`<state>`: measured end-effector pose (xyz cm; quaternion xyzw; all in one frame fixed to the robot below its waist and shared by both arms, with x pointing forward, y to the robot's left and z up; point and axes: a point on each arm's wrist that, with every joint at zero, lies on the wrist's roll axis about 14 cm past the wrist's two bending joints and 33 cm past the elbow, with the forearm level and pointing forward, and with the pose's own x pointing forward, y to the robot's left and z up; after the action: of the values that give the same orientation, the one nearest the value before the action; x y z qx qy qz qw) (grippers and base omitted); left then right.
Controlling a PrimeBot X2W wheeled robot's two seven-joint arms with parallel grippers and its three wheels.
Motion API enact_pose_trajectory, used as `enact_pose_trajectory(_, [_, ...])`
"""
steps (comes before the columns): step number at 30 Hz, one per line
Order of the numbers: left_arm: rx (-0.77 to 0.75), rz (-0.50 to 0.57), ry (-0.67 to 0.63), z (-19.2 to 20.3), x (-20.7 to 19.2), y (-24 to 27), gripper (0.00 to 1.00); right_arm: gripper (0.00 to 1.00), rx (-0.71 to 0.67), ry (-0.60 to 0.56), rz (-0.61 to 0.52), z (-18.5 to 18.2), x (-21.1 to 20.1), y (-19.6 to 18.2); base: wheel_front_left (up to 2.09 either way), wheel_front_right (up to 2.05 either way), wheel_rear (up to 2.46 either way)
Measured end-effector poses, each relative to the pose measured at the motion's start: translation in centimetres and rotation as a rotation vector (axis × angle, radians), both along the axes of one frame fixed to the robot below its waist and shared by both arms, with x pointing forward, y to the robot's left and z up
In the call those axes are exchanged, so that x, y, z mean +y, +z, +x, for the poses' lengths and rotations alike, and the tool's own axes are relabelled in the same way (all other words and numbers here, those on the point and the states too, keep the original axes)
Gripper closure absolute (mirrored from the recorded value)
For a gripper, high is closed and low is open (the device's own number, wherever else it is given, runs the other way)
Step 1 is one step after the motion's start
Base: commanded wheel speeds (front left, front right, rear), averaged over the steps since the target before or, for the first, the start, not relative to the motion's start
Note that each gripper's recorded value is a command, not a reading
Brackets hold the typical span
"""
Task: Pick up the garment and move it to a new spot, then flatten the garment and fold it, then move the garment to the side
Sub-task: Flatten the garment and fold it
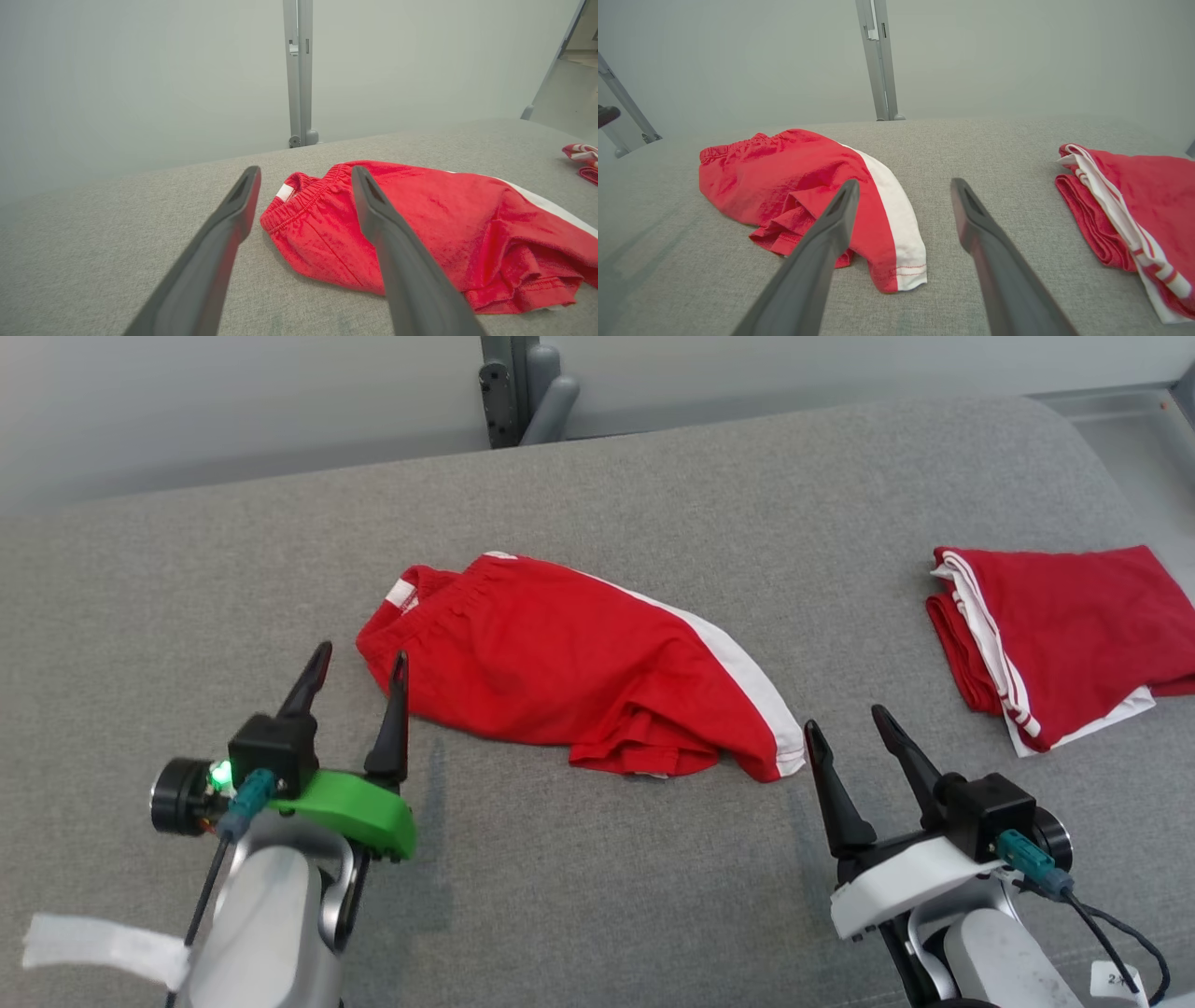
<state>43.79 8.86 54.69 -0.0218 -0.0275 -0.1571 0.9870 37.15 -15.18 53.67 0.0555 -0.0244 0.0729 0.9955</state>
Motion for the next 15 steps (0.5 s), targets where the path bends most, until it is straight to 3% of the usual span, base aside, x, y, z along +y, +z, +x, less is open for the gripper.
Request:
enact_pose_trajectory(7, [0.094,0.085,-0.113,6.4,-3.2,-2.3,0.00,0.00,0.038,-0.021,0.001,1.8,-0.9,-1.4,0.00,0.00,0.00])
enact_pose_trajectory(15, [0.251,0.165,-0.264,10.2,-8.1,-5.7,0.00,0.00,0.091,-0.067,-0.006,2.5,-2.6,-3.3,0.00,0.00,0.00])
